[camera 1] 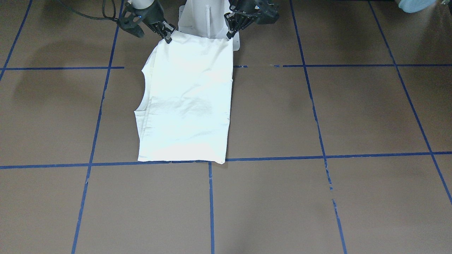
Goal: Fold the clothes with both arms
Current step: 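Lift the near edge with both grippers and fold it onto the far half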
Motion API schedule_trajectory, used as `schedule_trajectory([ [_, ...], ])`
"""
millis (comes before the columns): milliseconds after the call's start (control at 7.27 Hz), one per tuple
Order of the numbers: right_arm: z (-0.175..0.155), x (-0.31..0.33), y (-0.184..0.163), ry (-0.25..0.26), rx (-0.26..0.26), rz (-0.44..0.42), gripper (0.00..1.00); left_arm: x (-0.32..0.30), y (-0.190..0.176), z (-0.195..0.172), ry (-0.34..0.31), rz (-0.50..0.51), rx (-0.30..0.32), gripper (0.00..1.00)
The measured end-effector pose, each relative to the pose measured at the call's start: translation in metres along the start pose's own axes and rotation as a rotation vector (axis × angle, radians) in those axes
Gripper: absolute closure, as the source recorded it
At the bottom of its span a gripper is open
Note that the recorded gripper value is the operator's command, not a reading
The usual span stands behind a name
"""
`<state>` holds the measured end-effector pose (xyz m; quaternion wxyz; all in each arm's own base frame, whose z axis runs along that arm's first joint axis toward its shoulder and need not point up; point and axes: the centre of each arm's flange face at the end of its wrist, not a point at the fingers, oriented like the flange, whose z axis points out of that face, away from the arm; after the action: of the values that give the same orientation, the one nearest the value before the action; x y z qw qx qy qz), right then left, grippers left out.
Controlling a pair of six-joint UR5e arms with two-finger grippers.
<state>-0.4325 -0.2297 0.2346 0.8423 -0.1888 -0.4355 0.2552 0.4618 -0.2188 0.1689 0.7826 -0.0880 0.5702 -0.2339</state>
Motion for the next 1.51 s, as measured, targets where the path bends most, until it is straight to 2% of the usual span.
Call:
schedule_trajectory([
  [275,-0.003,-0.011,-0.034,-0.015,0.050,0.046,1.00,0.047,-0.033,0.012,0.011,0.029,0.088,1.00],
  [688,-0.001,-0.049,-0.109,-0.031,0.108,0.136,1.00,0.092,-0.079,0.048,-0.014,0.105,0.189,1.00],
  [1101,0.010,-0.092,-0.182,-0.019,0.166,0.148,1.00,0.117,-0.125,0.082,-0.033,0.151,0.257,1.00],
  [1513,0.020,-0.130,-0.237,0.018,0.198,0.139,1.00,0.139,-0.165,0.110,-0.031,0.155,0.303,1.00],
])
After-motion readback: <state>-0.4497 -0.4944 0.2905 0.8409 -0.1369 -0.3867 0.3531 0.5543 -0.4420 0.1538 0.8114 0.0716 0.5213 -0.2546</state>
